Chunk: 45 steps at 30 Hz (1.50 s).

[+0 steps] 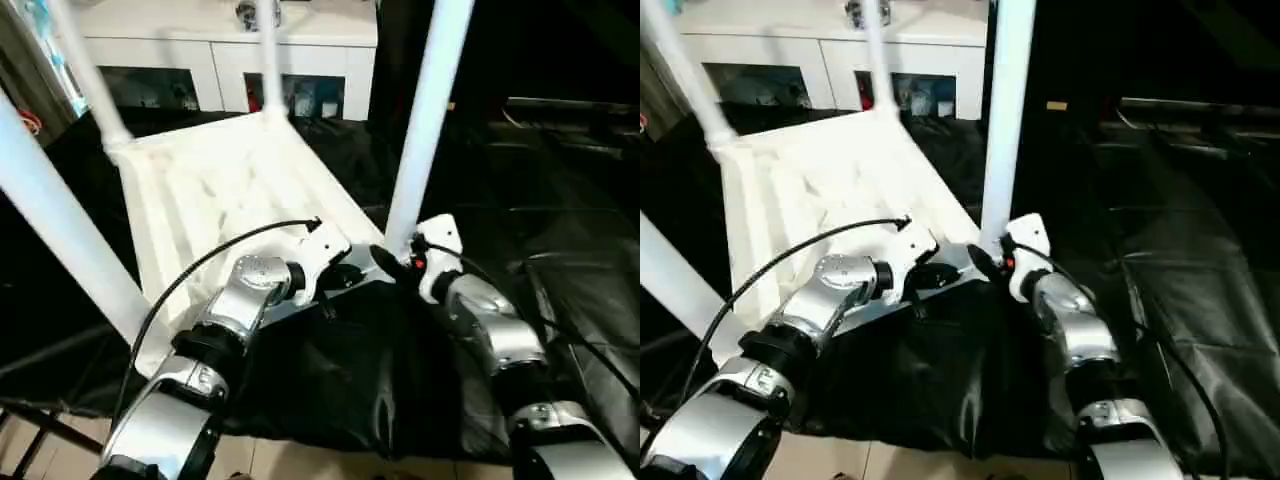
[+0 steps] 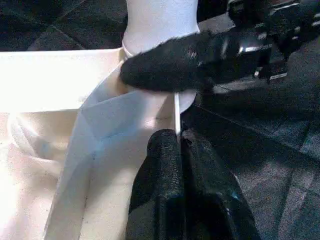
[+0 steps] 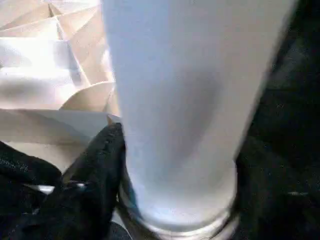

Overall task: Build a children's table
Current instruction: Rotate leg to tighten

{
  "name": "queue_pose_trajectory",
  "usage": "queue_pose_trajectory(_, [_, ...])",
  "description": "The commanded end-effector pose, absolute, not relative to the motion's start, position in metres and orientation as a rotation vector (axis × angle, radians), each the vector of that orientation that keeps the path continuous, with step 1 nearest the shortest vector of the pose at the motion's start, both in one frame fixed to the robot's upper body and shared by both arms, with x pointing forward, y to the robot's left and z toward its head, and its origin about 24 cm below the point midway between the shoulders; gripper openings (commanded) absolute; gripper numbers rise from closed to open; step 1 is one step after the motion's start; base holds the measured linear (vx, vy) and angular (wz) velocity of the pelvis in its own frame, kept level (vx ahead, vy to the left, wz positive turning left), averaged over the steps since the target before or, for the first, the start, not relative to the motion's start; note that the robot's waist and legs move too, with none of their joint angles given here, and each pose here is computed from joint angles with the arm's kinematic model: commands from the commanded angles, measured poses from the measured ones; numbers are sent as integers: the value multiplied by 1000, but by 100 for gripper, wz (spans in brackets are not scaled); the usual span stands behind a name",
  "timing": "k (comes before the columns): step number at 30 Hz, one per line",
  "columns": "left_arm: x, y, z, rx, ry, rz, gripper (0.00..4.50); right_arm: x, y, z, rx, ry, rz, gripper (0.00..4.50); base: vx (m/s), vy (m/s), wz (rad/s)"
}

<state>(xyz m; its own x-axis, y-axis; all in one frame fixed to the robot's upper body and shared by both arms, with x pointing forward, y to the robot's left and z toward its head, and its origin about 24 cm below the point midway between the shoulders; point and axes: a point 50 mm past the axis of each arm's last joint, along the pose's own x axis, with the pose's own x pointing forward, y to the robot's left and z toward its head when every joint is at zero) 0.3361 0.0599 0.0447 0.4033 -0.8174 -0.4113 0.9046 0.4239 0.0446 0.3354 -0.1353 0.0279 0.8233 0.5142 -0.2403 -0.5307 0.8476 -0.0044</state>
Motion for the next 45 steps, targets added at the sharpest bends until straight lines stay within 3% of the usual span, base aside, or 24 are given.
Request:
queue_pose_trajectory(1, [332,33,64,280,234,-1237,0,327,-111,16,-85,292,685,362,0,0,0])
queue_pose_trajectory(6, [329,44,64,289,226,-1315,0,325,-129,23,-105,263,765,405,0,0,0])
queue_pose_trajectory(13, [322,61,67,289,232,-1461,0,304,-151,25,-175,300,1025,405,0,0,0])
queue_pose_trajectory(20, [317,81,66,301,284,-1560,0,282,-166,33,-160,360,1273,405,0,0,0])
queue_pose_trajectory(21, [317,82,66,301,286,-1563,0,281,-166,33,-159,363,1281,381,0,0,0])
queue_pose_trajectory(25, [314,89,65,292,320,-1606,0,273,-170,34,-153,427,1356,367,0,0,0])
queue_pose_trajectory(27, [313,91,65,295,328,-1618,0,271,-170,34,-164,438,1372,339,0,0,0])
queue_pose_trajectory(36, [313,91,65,292,322,-1608,0,270,-165,30,-194,435,1360,278,0,0,0])
queue_pose_trajectory(40, [318,82,66,280,281,-1540,0,272,-158,29,-179,401,1313,271,0,0,0])
queue_pose_trajectory(45, [325,64,66,266,237,-1409,0,298,-151,18,-133,366,982,268,0,0,0])
